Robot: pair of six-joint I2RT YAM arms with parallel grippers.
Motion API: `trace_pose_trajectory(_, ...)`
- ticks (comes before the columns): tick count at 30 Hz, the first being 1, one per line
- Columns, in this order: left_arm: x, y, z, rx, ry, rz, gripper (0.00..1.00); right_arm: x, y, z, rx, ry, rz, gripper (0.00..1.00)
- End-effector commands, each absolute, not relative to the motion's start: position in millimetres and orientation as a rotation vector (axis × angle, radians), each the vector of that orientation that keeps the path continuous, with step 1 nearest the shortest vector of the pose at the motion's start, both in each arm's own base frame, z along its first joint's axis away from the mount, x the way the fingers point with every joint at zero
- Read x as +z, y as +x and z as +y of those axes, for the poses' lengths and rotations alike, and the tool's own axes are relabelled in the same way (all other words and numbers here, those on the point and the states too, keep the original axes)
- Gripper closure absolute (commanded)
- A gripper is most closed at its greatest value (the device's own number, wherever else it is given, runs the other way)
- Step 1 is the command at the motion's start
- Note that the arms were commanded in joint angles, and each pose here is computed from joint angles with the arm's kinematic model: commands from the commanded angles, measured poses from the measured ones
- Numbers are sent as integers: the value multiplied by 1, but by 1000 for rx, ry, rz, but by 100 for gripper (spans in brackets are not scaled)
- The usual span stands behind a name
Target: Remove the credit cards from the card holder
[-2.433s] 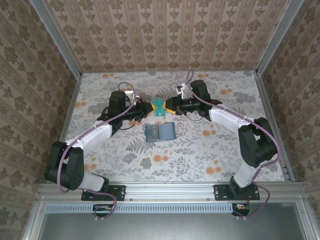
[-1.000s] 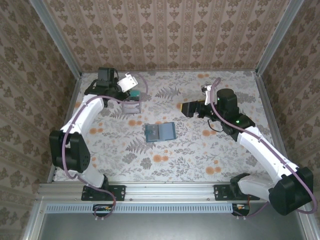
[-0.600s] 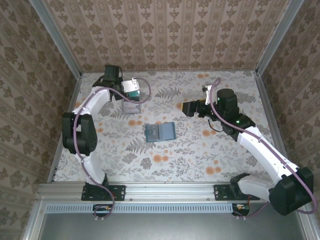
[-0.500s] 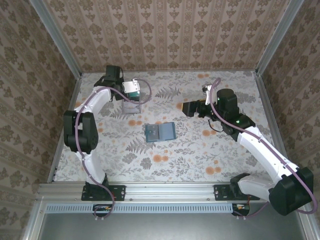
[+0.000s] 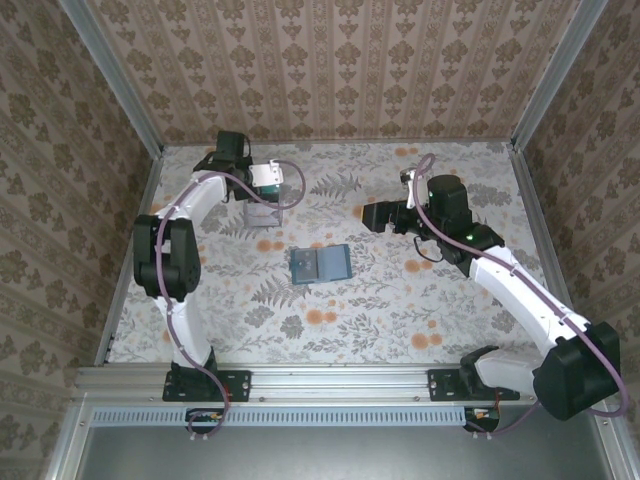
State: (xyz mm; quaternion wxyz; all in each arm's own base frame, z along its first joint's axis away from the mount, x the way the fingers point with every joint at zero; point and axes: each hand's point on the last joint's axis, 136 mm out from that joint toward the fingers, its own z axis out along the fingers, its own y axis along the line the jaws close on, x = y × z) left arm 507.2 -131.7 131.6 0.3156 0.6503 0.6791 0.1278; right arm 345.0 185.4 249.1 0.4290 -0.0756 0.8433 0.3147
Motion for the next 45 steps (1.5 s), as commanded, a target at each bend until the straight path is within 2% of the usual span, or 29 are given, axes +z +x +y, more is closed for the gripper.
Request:
trace_pose_trajectory(1,126,498,-142,271,1757,1751,100,259,351,183,780,-159,2089,0)
trace_pose_trajectory(20,113,491,-144,278,1767,1775,100,254,351,184,800,-139,2109,0)
trace_pose_trajectory(25,115,499,-142,305,1728,1788,93,255,348,184,802,-141,2107,0)
trace_pose_trajectory(27,116,503,-141,319,1717,1787,82,255,348,184,802,-140,2105,0)
trace_pose_trajectory(29,118,506,-141,328,1701,1788,79,256,348,184,802,-141,2102,0)
trace_pose_trajectory(33,121,508,-142,324,1689,1791,83,257,348,183,803,-139,2102,0)
trace_pose_trajectory(34,121,509,-142,325,1681,1794,80,257,347,184,806,-140,2103,0)
trace_pose_trajectory(36,122,512,-141,342,1665,1796,61,256,347,184,809,-135,2103,0)
trace_pose_trajectory(40,128,516,-141,339,1606,1807,60,256,347,184,810,-134,2105,0)
trace_pose_trajectory(45,163,521,-148,251,1399,1832,57,254,351,178,796,-51,2124,0)
